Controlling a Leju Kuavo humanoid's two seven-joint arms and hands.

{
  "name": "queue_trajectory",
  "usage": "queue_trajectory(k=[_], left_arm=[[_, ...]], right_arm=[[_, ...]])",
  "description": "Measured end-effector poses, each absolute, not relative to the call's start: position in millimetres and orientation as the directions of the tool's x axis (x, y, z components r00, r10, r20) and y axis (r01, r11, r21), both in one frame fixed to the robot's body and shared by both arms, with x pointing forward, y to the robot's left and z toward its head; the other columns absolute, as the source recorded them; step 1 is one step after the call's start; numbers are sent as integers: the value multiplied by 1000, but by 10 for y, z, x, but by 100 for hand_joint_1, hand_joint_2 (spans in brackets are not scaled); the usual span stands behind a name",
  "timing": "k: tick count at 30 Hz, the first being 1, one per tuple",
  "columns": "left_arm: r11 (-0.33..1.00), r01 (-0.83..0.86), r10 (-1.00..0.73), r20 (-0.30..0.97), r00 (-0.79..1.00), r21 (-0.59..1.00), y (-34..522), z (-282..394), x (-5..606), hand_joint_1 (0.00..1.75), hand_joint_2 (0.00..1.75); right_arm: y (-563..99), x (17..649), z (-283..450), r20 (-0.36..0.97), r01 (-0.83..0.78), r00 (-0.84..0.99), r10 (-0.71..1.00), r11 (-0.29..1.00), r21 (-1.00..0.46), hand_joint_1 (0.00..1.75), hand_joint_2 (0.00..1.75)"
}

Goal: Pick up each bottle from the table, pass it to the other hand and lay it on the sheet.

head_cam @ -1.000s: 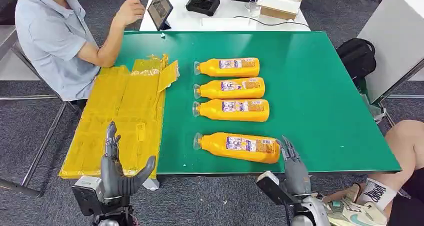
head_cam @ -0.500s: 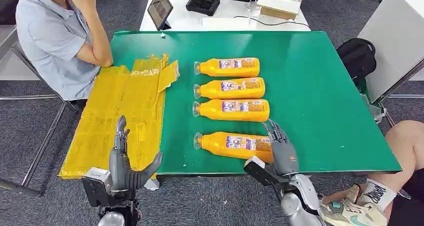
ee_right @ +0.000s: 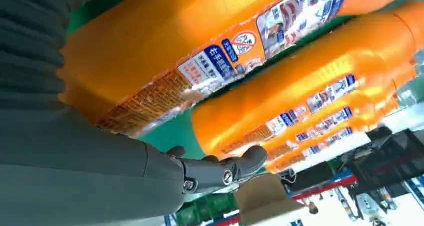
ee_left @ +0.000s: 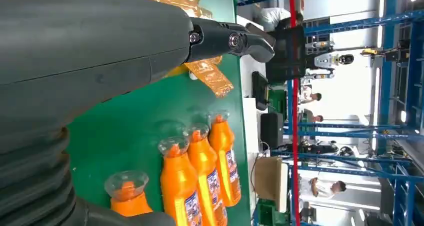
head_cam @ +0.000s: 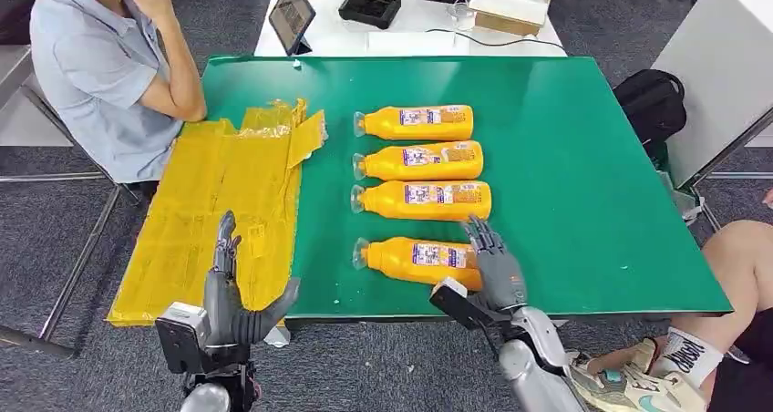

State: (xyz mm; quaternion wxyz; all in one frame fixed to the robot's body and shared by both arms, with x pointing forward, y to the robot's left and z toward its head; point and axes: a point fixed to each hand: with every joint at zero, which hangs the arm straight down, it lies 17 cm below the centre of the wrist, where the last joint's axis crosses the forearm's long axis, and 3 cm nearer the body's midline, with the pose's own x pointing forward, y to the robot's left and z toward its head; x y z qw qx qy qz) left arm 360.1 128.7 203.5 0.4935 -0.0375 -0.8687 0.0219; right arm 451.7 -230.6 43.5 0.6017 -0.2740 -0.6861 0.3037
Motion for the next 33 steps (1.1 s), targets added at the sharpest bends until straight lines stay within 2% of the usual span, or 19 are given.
queue_trajectory(k=[7,12,16,20,22,23,24,27,33], left_arm=[[995,57,95,858,-505,-77,1270,2031,3610,0,175],[994,74,106,864,-492,-80,1244,2015,3618,0,175],[971,171,226,876,-426,-167,1144,1963,3620,0,175],[952,237,275,876,-395,-192,1055,1947,3581,0,175],[951,247,272,882,-385,-185,1038,1926,3576,0,175],[951,249,268,884,-383,-181,1034,1919,3577,0,175],[952,252,264,886,-382,-174,1026,1915,3576,0,175],[953,255,256,889,-379,-165,1017,1903,3576,0,175],[956,254,240,894,-379,-149,1020,1886,3578,0,175]], right_arm=[[-2274,4579,318,660,-35,-98,745,660,-751,0,175],[-2315,4663,232,595,-59,-52,802,592,-804,0,175],[-2350,4717,140,532,-97,-20,846,528,-843,0,175],[-2392,4798,40,485,-163,13,875,480,-862,0,175],[-2417,4827,-39,473,-213,36,881,469,-857,84,175],[-2411,4848,-67,468,-238,39,883,463,-854,148,175],[-2413,4861,-93,460,-257,41,887,454,-853,169,175],[-2420,4899,-138,439,-292,40,898,431,-854,175,175],[-2430,4936,-187,401,-319,34,915,390,-864,171,175]])
